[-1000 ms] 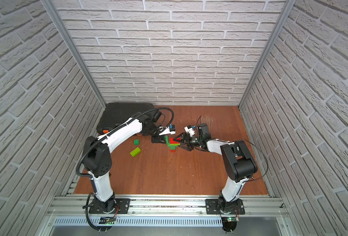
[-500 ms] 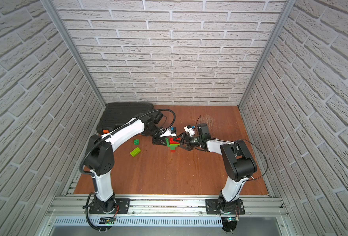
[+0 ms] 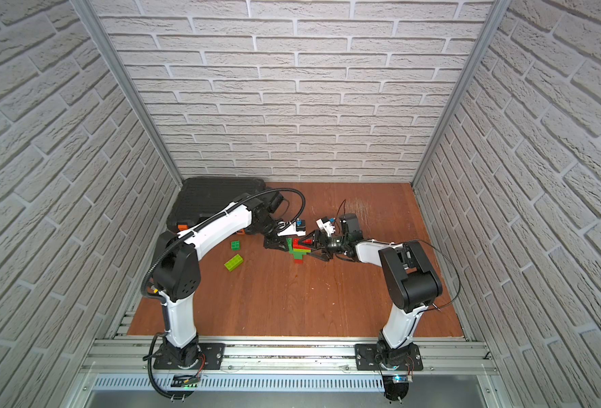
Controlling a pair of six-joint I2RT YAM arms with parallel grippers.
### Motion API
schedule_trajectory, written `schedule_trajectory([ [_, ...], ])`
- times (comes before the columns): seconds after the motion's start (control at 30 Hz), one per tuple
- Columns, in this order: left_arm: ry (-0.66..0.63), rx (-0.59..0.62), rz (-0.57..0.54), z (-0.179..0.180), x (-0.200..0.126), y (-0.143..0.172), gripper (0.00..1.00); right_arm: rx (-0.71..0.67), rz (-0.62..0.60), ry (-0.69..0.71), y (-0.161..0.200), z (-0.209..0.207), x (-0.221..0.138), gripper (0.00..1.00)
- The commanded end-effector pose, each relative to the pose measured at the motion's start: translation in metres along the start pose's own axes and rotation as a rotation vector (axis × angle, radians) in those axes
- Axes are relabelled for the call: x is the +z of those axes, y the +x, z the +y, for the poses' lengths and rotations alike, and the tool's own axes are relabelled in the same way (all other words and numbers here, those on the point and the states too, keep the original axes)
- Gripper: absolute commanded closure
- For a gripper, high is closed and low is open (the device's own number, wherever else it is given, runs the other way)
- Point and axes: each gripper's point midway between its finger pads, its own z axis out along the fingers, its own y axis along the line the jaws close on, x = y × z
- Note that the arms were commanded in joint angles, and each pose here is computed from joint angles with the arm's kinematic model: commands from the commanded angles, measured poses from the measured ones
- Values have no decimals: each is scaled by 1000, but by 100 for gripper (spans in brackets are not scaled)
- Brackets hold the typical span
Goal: Assemble a spoon with lego
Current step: Assemble the lego brick with the lego brick.
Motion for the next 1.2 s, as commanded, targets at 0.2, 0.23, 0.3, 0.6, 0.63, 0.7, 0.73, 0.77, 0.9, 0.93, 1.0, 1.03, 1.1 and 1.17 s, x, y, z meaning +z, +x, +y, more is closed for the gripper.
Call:
schedule_trajectory([
  [0.2, 31, 65, 77, -5, 12, 15, 83, 12, 15, 46, 2, -14, 5, 8],
  [0.23, 28, 67, 84, -4, 14, 17, 83, 11, 16, 47, 3, -15, 6, 8],
  [0.3, 18, 71, 90, -1, 15, 18, 84, 12, 19, 47, 3, -15, 6, 8],
  [0.6, 75, 88, 84, -8, 19, 17, 84, 14, 23, 51, 3, -18, 7, 8],
  [0.63, 90, 85, 93, -9, 21, 19, 85, 12, 23, 51, 3, -18, 7, 8],
  [0.7, 104, 75, 112, -8, 23, 22, 85, 16, 27, 51, 3, -19, 7, 8],
  [0.73, 106, 68, 116, -7, 24, 22, 85, 15, 26, 54, 3, -20, 8, 8],
  [0.77, 104, 66, 119, -6, 25, 22, 85, 16, 27, 53, 3, -20, 8, 8],
  [0.9, 108, 68, 114, -6, 24, 20, 85, 14, 29, 52, 3, -20, 8, 8],
  [0.93, 115, 77, 120, -7, 24, 20, 85, 15, 30, 52, 3, -20, 8, 8],
  [1.0, 123, 81, 149, -7, 24, 22, 86, 13, 32, 52, 3, -20, 9, 8],
  [1.03, 131, 78, 165, -7, 24, 23, 86, 17, 32, 55, 3, -22, 8, 8],
  [1.1, 144, 77, 177, -8, 25, 23, 86, 21, 32, 57, 4, -25, 8, 9],
  [1.17, 151, 83, 183, -9, 27, 22, 86, 32, 28, 61, 5, -31, 7, 9],
])
